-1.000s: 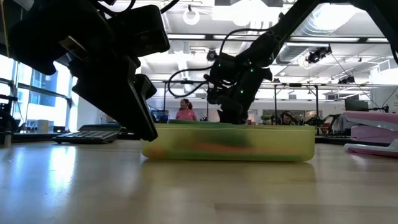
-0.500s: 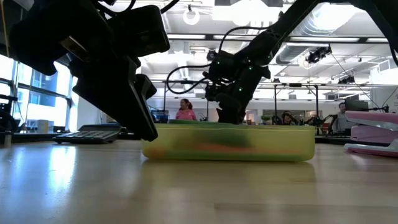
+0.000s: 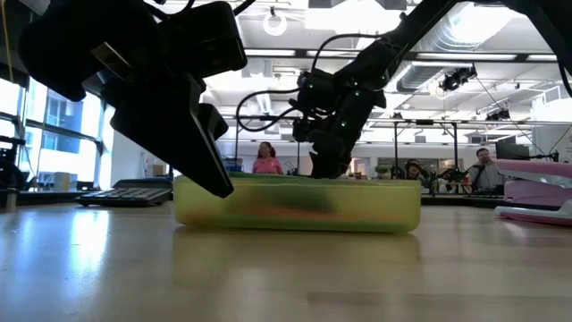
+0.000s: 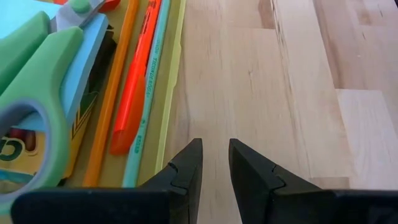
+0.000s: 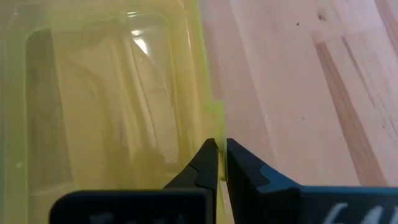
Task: Pack school essentials
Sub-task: Close the yellow supply box
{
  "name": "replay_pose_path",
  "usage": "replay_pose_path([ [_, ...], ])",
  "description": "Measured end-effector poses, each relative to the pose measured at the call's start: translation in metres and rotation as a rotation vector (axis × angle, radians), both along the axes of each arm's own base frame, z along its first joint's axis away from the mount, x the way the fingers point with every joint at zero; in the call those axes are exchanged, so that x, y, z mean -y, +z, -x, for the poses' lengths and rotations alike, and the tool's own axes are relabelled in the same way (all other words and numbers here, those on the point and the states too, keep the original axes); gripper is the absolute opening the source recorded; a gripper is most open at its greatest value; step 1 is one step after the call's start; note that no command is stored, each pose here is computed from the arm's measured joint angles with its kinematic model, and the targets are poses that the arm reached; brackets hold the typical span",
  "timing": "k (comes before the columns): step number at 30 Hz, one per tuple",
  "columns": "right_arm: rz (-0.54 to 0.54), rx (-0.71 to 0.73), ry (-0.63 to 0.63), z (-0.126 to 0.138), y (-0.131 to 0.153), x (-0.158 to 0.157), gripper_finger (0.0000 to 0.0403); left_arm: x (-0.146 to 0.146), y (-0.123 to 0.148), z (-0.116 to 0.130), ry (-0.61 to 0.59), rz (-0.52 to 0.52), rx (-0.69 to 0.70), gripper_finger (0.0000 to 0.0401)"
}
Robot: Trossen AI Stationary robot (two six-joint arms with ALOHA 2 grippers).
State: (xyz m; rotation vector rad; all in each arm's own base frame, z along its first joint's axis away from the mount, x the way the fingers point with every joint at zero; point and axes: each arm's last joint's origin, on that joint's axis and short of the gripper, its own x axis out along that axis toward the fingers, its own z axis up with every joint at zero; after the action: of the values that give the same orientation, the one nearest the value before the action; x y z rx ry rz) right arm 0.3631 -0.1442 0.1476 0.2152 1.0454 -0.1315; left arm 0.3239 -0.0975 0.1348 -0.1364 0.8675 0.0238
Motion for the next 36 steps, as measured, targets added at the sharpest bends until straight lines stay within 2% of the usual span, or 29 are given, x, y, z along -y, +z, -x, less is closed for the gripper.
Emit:
replay_pose_path([
  [9,0.029,-0.01,0.028,-0.002,0.0,-0.007,0.0007,0.001,0.0,0.0,-0.006,0.047,-0.012,0.0069],
  [21,0.054,0.025,0.031,0.001,0.02,-0.009,0.0007,0.002,0.0,-0.001,-0.024,0.077,0.003,0.0069],
  [30,0.061,0.008,0.054,0.0,0.03,-0.02,0.0007,-0.007,0.0,-0.004,0.035,0.08,0.001,0.0069],
  [36,0.145,-0.039,0.065,-0.009,0.048,-0.032,0.0007,-0.012,0.0,-0.005,0.065,0.098,0.0,0.0069],
])
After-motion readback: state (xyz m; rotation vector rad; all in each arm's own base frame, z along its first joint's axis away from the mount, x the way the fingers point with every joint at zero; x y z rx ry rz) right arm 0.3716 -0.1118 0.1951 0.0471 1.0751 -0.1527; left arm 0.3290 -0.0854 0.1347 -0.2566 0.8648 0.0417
